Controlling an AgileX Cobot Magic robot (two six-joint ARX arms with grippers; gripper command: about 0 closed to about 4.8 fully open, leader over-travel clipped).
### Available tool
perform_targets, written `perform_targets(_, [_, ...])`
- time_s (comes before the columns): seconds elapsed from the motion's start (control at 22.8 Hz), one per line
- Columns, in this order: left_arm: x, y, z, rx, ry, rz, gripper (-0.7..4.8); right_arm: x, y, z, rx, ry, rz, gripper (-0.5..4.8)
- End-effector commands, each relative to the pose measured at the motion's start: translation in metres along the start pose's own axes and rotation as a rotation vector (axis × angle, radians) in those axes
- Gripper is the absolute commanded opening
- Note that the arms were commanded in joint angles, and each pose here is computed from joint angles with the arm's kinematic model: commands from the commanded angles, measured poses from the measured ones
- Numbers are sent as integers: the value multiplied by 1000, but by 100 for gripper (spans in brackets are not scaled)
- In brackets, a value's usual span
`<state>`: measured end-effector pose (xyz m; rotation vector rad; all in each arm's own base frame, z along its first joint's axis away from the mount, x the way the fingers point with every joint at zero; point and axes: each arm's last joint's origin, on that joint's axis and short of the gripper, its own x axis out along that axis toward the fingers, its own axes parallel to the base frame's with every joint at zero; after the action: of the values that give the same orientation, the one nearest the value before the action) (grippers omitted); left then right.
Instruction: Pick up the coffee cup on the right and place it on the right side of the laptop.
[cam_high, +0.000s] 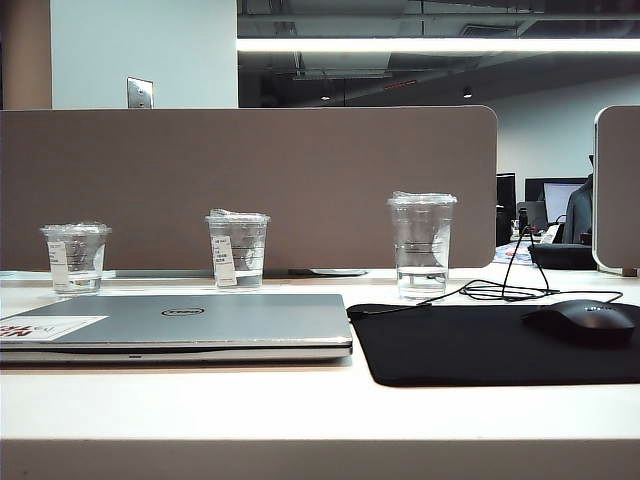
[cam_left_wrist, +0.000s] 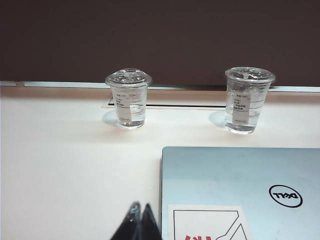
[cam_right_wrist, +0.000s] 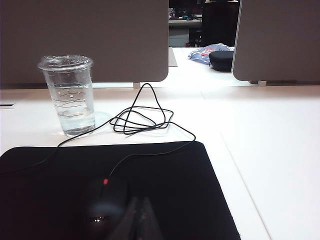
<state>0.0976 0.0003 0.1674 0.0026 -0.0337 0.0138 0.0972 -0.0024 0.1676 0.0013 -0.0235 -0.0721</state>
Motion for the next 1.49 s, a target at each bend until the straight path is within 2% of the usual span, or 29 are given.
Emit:
perform_targets(0.04, [0, 0, 3, -3, -19, 2, -6, 0, 0, 1, 4, -17, 4, -8])
perform_targets(0.31, [0, 0, 4, -3, -27, 2, -6, 0, 0, 1, 5, -17, 5, -8])
perform_targets(0.44, [-1, 0, 8, -7, -37, 1, -6, -2, 1, 12, 42, -47, 26, -8])
perform_targets(0.48, [-2, 0, 12, -25, -47, 1, -6, -3, 1, 17, 50, -59, 26, -8])
perform_targets(0.57, [-8, 0, 40, -162, -120, -10, -6, -8, 0, 42, 53, -107, 25, -8])
perform_targets(0.7, [-11, -1, 59, -178, -129, -60, -6, -9, 0, 60, 54, -125, 26, -8])
perform_targets(0.92, [-2, -4, 87, -174, -81, -145, -6, -3, 1, 87, 52, -114, 54, -8])
perform_targets(1.05, [19, -8, 116, -171, -8, -252, -6, 16, 6, 101, 47, -53, 156, -8])
perform_targets(1.23, [38, -16, 137, -169, 37, -364, -5, 34, 9, 107, 46, -32, 212, -8])
perform_targets(1.32, [50, -28, 151, -164, 82, -441, -6, 47, 10, 112, 45, -47, 234, -8])
perform_targets(1.36, [56, -38, 159, -124, 122, -490, -6, 57, 11, 113, 44, -62, 233, -8])
perform_targets(1.49, [62, -55, 169, -61, 186, -529, -6, 70, 12, 111, 43, -77, 239, -8])
